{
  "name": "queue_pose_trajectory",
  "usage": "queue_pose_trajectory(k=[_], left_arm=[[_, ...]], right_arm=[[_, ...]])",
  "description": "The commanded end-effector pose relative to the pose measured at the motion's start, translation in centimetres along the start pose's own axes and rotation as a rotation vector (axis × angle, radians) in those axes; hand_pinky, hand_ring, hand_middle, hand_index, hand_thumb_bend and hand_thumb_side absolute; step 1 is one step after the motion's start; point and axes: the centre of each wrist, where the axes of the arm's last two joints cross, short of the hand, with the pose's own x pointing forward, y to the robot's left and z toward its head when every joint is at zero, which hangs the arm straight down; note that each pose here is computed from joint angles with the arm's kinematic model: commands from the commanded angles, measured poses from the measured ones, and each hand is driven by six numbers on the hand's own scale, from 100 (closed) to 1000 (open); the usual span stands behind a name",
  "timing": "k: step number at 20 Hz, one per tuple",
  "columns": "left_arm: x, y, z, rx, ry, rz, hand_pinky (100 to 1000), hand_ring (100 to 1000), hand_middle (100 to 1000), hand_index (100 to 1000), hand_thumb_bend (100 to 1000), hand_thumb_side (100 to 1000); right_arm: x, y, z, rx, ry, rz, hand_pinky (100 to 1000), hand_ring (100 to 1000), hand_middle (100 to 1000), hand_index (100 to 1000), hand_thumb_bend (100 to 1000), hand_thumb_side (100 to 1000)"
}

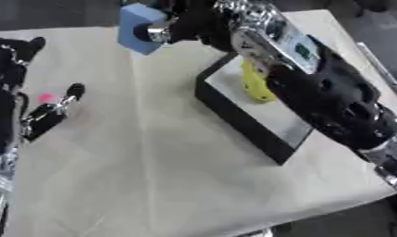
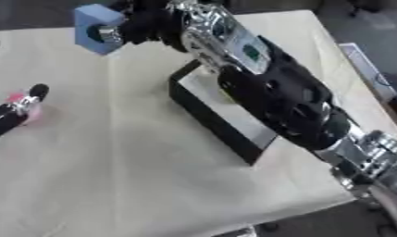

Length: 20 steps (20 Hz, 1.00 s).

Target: Pick up the objects with one hand, pass them to the other hand, and then place them into the box on the other side of the table.

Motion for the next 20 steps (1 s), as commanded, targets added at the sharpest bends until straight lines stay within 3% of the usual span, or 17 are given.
queue_pose_trajectory(k=[1, 6, 11, 14, 18, 19, 20], left_arm=[[-2.4, 3.4, -0.8, -0.102, 0.017, 0.089, 777, 635, 599, 816, 446, 362], [-5.2, 8.5, -0.9, -0.173, 0.183, 0.245, 782, 628, 595, 835, 394, 448], [-7.8, 13.0, 0.5, -0.108, 0.399, 0.31, 782, 620, 590, 846, 336, 502], [-9.4, 15.0, 1.6, -0.056, 0.524, 0.34, 782, 613, 582, 844, 322, 517], [-10.5, 16.7, 2.6, 0.019, 0.62, 0.35, 781, 604, 571, 841, 318, 533], [-10.6, 17.0, 2.7, 0.035, 0.632, 0.351, 780, 599, 565, 838, 275, 565], [-10.7, 17.3, 2.7, 0.048, 0.64, 0.35, 779, 597, 563, 838, 317, 529]], right_arm=[[1.3, -2.7, 2.2, -0.077, -0.037, 0.062, 878, 619, 396, 608, 392, 100], [-0.5, -5.3, 4.1, -0.201, -0.011, 0.086, 876, 620, 401, 612, 396, 100], [-2.5, -7.4, 5.5, -0.372, -0.015, 0.146, 870, 624, 406, 615, 404, 100], [-4.6, -8.4, 6.0, -0.446, 0.017, 0.188, 867, 625, 408, 616, 408, 100], [-7.5, -9.6, 6.7, -0.525, 0.066, 0.212, 864, 626, 408, 615, 412, 100], [-8.0, -9.7, 6.8, -0.538, 0.077, 0.22, 861, 627, 408, 614, 368, 100], [-8.6, -9.9, 7.0, -0.549, 0.086, 0.231, 860, 628, 409, 614, 417, 115]])
